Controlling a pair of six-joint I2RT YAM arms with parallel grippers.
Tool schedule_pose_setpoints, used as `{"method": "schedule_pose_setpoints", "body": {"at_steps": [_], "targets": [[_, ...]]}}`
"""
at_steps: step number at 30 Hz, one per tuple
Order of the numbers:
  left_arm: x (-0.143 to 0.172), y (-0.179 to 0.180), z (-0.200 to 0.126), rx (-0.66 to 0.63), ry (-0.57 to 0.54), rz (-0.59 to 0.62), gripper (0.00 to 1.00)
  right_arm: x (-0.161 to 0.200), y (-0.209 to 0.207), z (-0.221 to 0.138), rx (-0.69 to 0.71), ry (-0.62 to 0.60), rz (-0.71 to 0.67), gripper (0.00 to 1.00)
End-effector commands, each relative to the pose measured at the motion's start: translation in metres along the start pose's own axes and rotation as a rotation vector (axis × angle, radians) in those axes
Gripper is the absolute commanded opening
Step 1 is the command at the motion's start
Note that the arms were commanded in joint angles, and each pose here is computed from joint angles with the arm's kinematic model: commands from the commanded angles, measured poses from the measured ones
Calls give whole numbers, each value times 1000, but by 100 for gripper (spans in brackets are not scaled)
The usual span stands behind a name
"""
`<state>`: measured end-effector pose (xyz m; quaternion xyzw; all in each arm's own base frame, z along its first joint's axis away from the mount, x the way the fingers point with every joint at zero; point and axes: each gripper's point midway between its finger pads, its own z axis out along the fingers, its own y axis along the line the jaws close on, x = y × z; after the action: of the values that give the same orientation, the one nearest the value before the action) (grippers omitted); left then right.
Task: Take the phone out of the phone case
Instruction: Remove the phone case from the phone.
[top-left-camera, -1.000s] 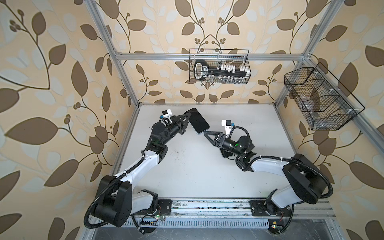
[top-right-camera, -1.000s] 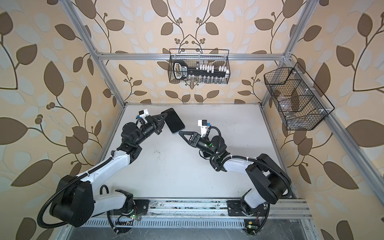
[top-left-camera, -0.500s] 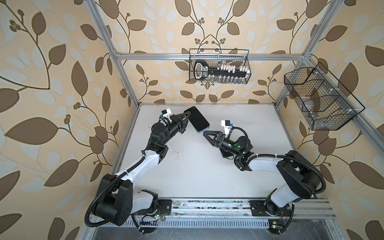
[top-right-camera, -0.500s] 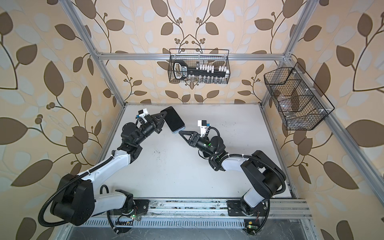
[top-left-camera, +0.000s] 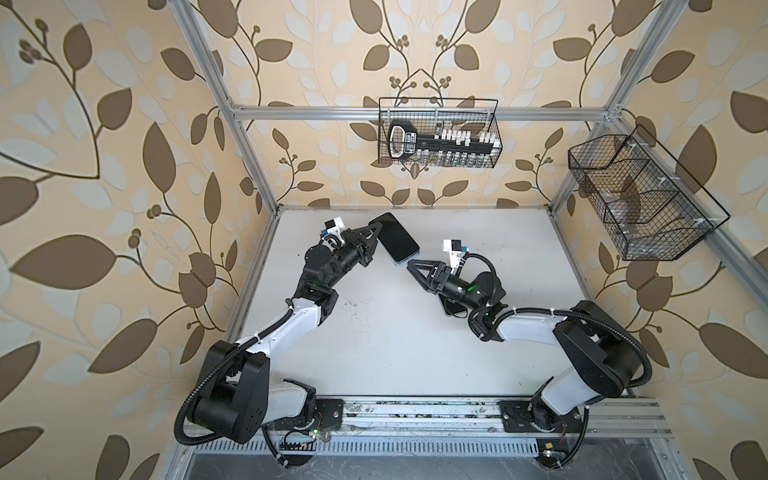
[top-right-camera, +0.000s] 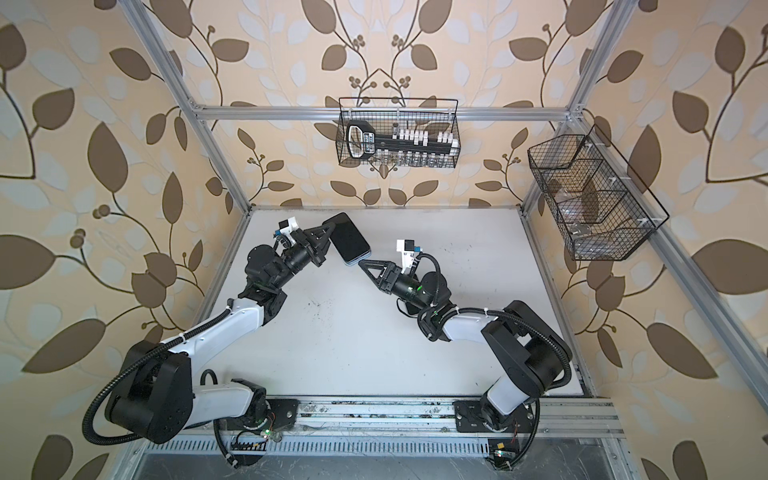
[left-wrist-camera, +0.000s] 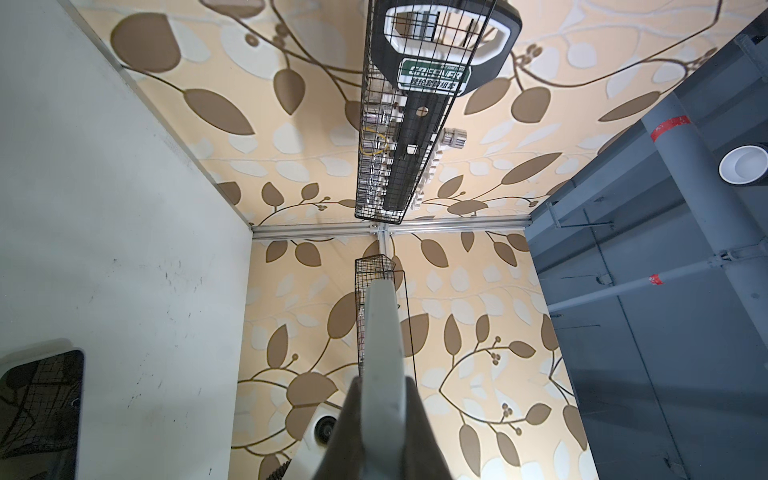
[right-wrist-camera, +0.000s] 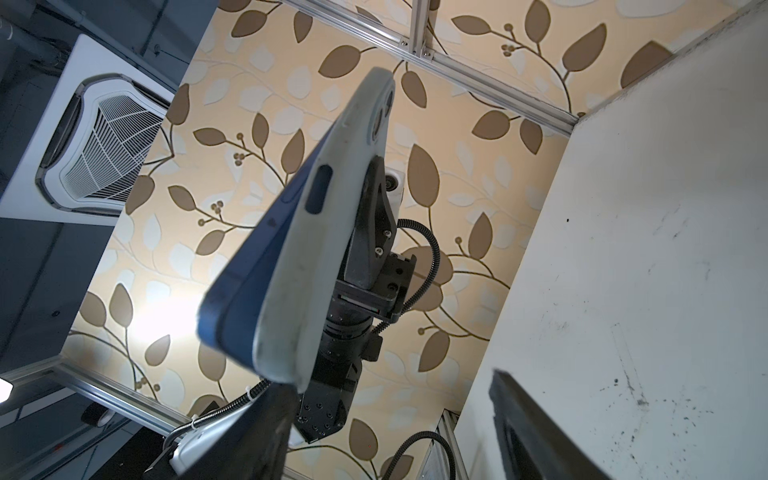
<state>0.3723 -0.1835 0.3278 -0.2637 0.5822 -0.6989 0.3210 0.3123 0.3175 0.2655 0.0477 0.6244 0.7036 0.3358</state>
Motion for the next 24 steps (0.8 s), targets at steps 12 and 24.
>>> {"method": "schedule_pose_setpoints", "body": {"at_steps": [12, 24], "targets": [[20, -35, 0, 131, 79, 63, 0, -16, 28, -12, -1, -70, -25, 74], [20, -36, 0, 134, 79, 59, 0, -15, 30, -8, 14, -62, -61, 74]]}}
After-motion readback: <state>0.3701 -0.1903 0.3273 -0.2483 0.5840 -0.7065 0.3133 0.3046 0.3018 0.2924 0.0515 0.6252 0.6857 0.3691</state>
